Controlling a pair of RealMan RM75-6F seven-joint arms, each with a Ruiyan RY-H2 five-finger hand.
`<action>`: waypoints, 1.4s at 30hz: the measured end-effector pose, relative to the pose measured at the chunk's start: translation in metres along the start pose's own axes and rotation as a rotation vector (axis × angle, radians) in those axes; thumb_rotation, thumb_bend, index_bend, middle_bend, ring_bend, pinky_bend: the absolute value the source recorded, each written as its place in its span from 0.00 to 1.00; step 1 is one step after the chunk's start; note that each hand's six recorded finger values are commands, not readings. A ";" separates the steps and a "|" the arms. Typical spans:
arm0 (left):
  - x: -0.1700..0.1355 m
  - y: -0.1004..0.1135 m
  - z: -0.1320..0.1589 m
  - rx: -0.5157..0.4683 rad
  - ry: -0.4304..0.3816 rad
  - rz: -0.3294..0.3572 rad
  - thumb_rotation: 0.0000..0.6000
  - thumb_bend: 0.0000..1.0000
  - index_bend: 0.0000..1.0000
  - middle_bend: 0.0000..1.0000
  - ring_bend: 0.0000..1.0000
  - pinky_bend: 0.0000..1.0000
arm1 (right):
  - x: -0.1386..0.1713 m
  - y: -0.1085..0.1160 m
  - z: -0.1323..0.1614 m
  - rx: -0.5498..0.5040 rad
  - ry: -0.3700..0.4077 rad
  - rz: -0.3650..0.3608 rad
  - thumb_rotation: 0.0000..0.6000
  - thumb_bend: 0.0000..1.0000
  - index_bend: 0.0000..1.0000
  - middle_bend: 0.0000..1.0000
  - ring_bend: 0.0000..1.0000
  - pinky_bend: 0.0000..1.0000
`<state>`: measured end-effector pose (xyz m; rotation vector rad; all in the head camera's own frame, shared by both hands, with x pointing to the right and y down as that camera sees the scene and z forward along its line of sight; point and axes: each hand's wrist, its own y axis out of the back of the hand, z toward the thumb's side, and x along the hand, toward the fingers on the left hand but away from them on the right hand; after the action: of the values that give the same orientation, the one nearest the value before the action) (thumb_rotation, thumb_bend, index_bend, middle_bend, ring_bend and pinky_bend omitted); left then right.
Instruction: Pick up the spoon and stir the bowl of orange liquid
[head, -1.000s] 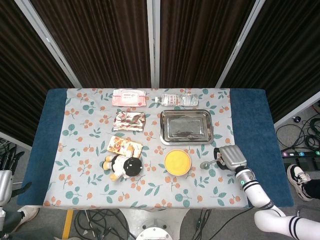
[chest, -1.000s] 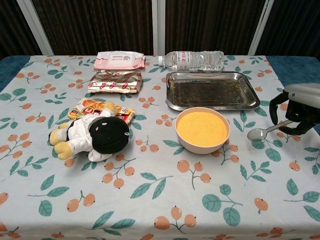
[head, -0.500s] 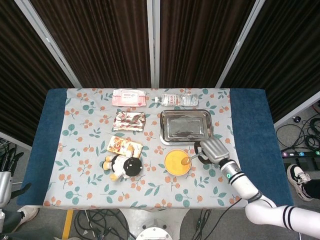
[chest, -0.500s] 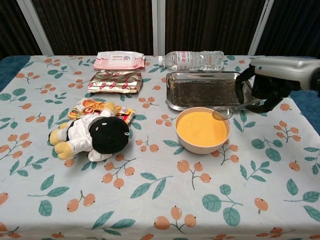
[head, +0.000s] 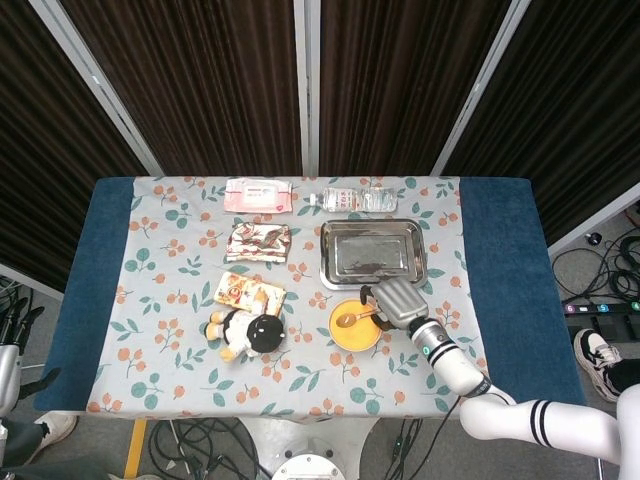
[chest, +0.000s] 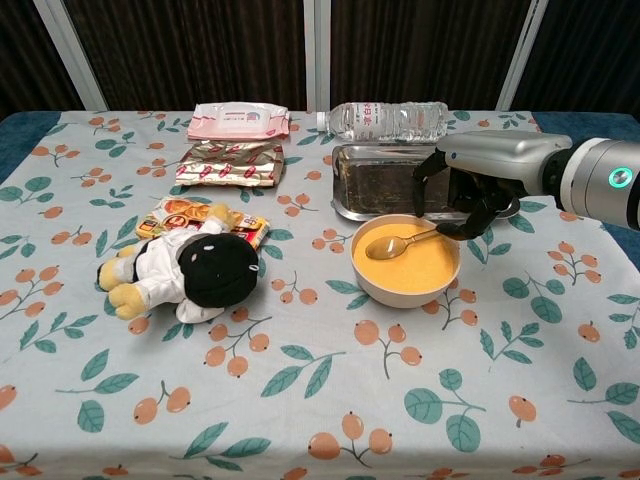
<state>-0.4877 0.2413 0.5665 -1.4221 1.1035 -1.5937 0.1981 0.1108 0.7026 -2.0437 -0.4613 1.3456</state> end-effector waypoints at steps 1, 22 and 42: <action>0.000 0.000 0.000 0.000 -0.001 0.001 1.00 0.06 0.21 0.14 0.12 0.13 | 0.001 0.000 0.000 0.002 0.001 0.001 1.00 0.32 0.34 0.97 1.00 1.00; -0.002 -0.001 -0.002 -0.007 0.006 0.002 1.00 0.06 0.21 0.14 0.12 0.13 | 0.003 -0.002 -0.002 0.089 0.000 -0.001 1.00 0.28 0.45 0.99 1.00 1.00; -0.004 -0.004 -0.005 -0.011 0.013 -0.002 1.00 0.06 0.21 0.14 0.12 0.13 | -0.004 -0.009 0.000 0.101 -0.013 0.007 1.00 0.32 0.50 0.99 1.00 1.00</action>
<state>-0.4926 0.2469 0.5684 -1.4223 1.1198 -1.6028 0.1969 0.1146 0.7117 -1.9569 -0.3847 1.3592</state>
